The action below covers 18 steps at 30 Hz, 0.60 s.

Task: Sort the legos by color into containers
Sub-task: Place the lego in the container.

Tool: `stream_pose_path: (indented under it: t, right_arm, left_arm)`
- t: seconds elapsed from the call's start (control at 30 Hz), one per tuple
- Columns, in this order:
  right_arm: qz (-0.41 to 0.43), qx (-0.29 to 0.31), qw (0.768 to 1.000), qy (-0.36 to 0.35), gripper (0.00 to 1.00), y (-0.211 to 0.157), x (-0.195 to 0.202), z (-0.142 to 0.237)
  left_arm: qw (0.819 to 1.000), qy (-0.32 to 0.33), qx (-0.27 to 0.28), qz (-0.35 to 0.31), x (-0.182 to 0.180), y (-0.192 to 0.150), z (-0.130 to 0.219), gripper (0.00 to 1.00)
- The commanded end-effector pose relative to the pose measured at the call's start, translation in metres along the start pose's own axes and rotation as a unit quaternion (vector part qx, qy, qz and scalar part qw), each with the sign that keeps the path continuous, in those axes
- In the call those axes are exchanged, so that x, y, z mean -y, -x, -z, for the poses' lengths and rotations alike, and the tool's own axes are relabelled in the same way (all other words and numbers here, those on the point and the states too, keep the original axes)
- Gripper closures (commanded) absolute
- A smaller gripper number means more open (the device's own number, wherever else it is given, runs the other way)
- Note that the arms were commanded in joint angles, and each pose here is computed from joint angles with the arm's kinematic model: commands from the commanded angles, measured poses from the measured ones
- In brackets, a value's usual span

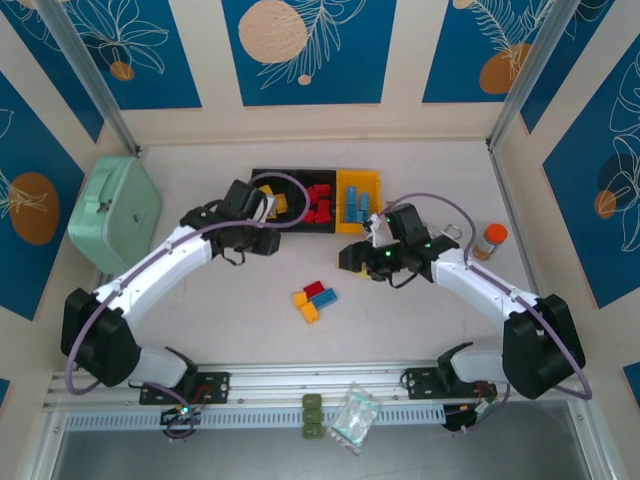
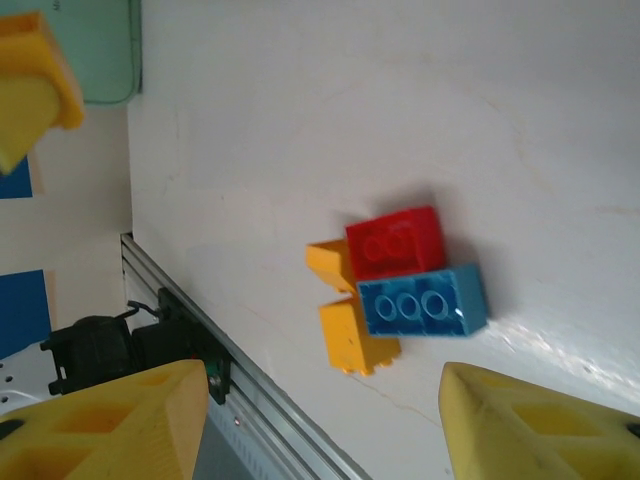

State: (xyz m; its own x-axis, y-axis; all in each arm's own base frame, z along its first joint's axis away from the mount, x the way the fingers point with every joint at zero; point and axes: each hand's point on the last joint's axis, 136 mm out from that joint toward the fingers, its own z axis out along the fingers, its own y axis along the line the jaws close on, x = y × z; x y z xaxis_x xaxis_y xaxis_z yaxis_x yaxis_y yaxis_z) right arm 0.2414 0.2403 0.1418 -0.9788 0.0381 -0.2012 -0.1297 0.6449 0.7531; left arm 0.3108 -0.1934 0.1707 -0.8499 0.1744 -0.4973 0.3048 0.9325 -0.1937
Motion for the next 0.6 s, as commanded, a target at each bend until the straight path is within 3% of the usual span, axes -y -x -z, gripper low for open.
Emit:
stream_pose_path:
  t: [0.0, 0.57]
  right_arm:
    - [0.014, 0.014, 1.000, 0.005, 0.37, 0.014, -0.014, -0.003]
    - [-0.016, 0.032, 0.999, -0.036, 0.37, 0.011, 0.005, 0.000]
  left_arm:
    - [0.999, 0.026, -0.005, 0.039, -0.018, 0.021, -0.011, 0.77]
    - [0.989, 0.094, -0.024, 0.113, -0.073, 0.128, -0.104, 0.71]
